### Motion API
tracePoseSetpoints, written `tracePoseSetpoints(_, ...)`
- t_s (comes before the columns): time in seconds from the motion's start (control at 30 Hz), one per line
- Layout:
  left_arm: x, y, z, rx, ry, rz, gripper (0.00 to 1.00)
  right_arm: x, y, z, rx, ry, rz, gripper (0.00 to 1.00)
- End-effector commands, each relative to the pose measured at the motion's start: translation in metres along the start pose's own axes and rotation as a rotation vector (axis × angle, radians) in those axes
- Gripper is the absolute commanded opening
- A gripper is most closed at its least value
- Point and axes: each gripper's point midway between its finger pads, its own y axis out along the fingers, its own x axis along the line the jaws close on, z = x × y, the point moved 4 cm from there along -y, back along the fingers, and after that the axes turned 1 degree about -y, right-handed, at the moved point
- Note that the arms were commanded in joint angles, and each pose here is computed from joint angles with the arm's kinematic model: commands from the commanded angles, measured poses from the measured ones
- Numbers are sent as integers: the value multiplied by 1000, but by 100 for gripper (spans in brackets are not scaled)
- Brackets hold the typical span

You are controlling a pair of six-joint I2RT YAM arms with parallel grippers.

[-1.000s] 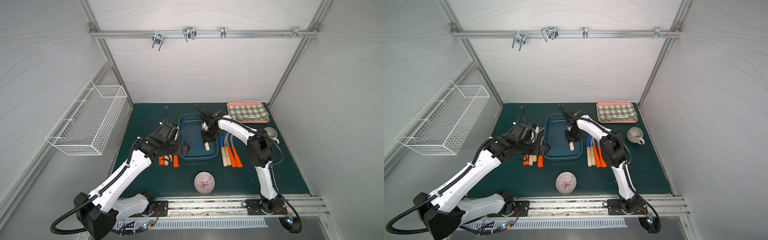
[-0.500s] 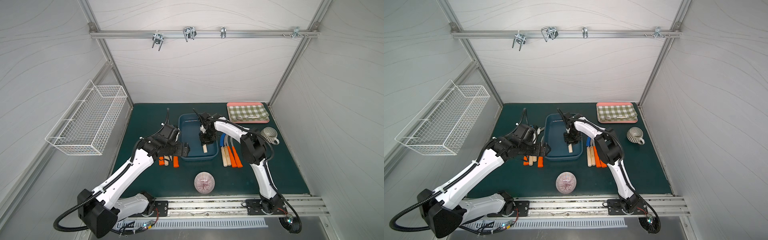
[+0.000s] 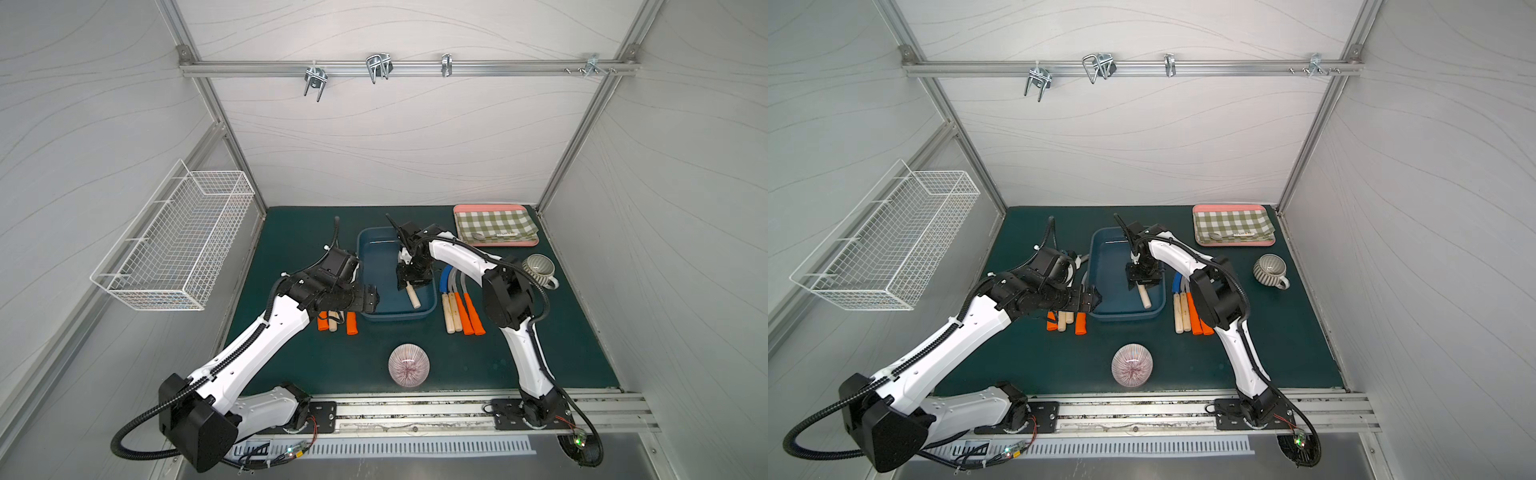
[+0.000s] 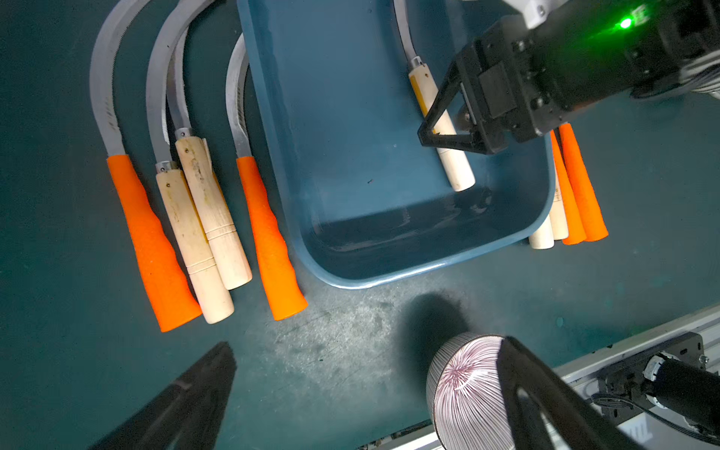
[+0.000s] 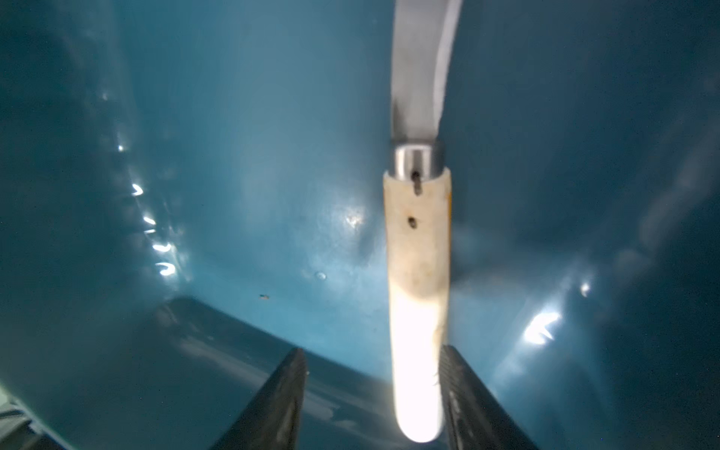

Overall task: Put small sickles into storage boxes
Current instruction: Place the sickle in the storage box.

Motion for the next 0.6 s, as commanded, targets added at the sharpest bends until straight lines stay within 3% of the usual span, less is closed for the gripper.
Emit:
tracePoseSetpoints(0.0,-3,-4,-11,-31,-18,6,99,8,-42,7,-41,-22,-19,76)
tracePoseSetpoints(0.13,0,-4,-11,-32,-30,-18,99,10,-61,14,-67,-37,-15,99)
tracePoseSetpoints(0.57,24,10,-2,21,-101,-177,97,19,-117,51,-133,-59,-57,99)
